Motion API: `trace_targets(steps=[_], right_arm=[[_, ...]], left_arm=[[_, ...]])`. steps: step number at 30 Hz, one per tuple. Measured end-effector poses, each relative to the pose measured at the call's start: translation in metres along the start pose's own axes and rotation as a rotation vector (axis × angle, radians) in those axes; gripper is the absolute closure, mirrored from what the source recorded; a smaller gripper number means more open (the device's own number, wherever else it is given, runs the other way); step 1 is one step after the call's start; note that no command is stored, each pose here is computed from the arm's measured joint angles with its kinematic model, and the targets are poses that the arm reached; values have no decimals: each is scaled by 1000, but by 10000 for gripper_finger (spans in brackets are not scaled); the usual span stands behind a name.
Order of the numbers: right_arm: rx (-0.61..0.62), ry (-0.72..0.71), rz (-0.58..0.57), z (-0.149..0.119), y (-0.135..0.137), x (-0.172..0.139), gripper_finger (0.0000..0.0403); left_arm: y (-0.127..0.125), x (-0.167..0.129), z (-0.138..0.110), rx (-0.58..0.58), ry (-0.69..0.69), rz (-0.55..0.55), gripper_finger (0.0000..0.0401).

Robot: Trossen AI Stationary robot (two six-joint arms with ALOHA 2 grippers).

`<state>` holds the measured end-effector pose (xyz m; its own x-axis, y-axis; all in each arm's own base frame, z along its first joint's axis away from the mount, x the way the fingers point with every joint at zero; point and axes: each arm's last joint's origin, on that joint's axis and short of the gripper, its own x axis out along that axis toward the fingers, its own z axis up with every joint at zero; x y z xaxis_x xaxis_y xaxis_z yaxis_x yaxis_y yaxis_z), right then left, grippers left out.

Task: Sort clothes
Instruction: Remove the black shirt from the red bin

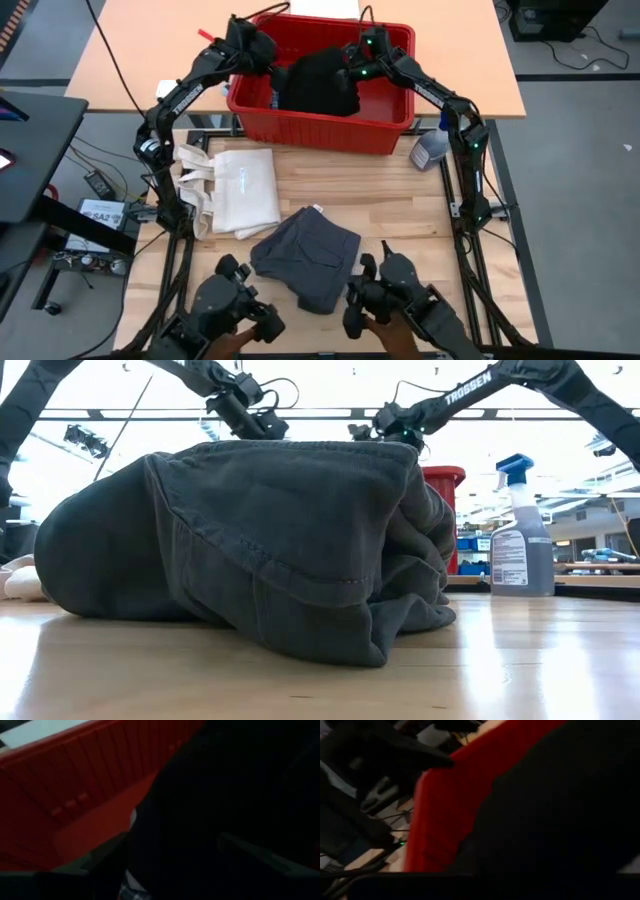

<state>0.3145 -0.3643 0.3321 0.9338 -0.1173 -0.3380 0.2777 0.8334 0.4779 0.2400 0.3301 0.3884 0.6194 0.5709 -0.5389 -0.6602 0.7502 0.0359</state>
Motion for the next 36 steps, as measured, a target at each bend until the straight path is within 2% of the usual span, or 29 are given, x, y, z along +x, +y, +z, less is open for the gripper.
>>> trace_targets(steps=[7,13,19,27,31,36], right_arm=[[-6,-11,58,13,24,-23,352],[-24,-32,156,24,52,-41,352],[-28,-22,299,31,94,-53,352],[-5,87,523,20,164,-42,352],[40,216,638,1,201,-26,352],[84,444,712,-39,252,-8,352]], left_arm=[[-33,8,-7,21,-65,-42,104],[-73,-23,-22,69,-198,-25,125],[-99,-79,-37,101,-263,-34,141],[-122,-149,-65,156,-186,-127,142],[-137,-190,-84,186,-114,-228,142],[-157,-239,-111,185,-49,-425,143]])
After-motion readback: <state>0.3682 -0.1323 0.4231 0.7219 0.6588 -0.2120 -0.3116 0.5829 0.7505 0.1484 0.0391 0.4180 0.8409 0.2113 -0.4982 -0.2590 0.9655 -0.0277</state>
